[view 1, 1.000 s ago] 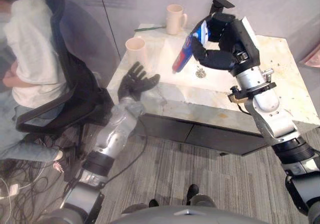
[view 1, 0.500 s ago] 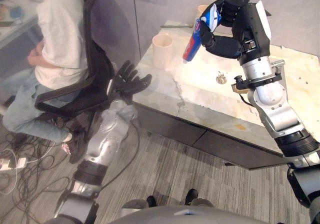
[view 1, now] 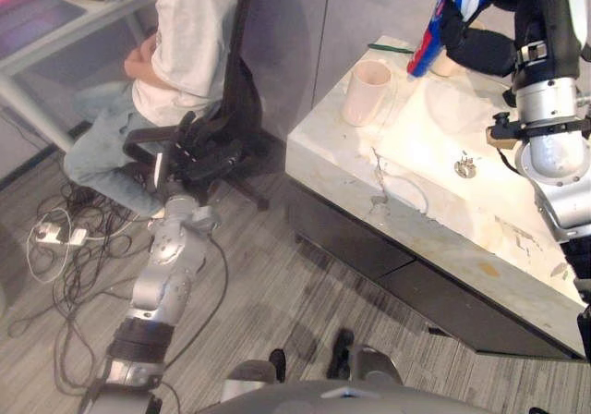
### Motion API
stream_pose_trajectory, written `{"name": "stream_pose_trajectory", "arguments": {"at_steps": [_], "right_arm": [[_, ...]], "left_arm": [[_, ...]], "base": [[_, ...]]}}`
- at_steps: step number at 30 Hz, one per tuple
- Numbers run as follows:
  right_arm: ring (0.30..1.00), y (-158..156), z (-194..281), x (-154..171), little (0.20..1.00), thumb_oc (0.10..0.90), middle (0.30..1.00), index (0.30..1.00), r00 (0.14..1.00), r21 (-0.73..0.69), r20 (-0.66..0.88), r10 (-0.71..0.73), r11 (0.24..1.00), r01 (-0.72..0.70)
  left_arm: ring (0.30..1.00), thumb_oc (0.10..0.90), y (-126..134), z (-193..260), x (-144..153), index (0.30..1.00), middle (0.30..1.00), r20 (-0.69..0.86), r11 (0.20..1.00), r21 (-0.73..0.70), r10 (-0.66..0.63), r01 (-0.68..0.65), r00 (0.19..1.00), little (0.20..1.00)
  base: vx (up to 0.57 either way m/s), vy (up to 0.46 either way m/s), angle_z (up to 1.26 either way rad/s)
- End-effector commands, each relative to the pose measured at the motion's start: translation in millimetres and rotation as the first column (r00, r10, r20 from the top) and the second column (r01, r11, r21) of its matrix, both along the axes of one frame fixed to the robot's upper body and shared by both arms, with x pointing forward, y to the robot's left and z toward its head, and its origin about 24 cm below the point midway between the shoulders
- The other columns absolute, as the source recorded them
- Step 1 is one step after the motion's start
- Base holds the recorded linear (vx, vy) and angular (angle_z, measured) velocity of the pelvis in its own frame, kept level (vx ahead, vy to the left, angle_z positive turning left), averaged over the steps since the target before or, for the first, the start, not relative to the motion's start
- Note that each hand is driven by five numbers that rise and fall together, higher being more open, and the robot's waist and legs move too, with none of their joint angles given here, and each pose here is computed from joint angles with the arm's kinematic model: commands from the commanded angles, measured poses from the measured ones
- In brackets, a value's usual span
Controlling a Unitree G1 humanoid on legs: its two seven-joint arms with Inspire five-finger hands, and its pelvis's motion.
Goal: Organize the bathroom.
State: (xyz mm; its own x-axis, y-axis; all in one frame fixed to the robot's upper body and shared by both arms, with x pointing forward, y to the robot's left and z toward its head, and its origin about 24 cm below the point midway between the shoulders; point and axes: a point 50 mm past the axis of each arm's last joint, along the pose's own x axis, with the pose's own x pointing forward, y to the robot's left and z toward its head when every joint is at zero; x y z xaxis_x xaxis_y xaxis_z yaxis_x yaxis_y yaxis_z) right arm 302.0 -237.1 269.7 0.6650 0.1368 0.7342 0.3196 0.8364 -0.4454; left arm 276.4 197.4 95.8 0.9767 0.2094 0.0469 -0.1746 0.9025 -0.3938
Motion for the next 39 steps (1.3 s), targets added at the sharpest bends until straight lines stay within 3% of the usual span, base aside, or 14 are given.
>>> {"name": "stream_pose_trajectory", "arguments": {"at_steps": [1,12,18,25,39], "right_arm": [[0.3,-6.2,60.7,-21.3,0.3,0.4,0.3,0.3,0.946,0.064,0.325,-0.001,0.998,-0.021],[0.3,-9.0,44.6,-11.9,0.3,0.4,0.3,0.3,0.967,0.131,0.255,0.0,0.991,-0.034],[0.3,1.2,44.8,-17.6,0.3,0.4,0.3,0.3,0.954,0.123,0.298,0.028,0.99,-0.067],[0.3,10.8,51.9,-29.4,0.3,0.4,0.3,0.3,0.93,0.127,0.353,0.102,0.98,-0.156],[0.3,38.0,29.8,-42.6,0.3,0.4,0.3,0.3,0.927,0.212,0.293,0.236,0.929,-0.304]], "left_arm": [[0.9,0.8,-17.8,24.0,-13.2,0.9,0.9,0.192,0.986,0.024,-0.169,0.167,0.967,0.9],[0.9,0.8,-23.5,11.3,-18.3,0.9,0.9,0.139,0.978,-0.023,-0.203,0.209,0.969,0.9],[0.9,0.8,-26.2,7.9,-18.3,0.9,0.9,0.125,0.976,-0.028,-0.209,0.214,0.97,0.9],[0.9,0.8,-31.6,5.0,-19.6,0.9,0.9,0.115,0.974,-0.033,-0.219,0.224,0.969,0.9],[0.9,0.8,-42.3,6.0,-12.9,0.9,0.9,0.105,0.979,-0.061,-0.189,0.196,0.976,0.9]], "base": [[0.06,-0.09,1.31],[0.11,-0.093,0.27],[0.05,-0.036,0.06],[0.01,-0.001,0.08],[-0.02,0.04,-0.1]]}}
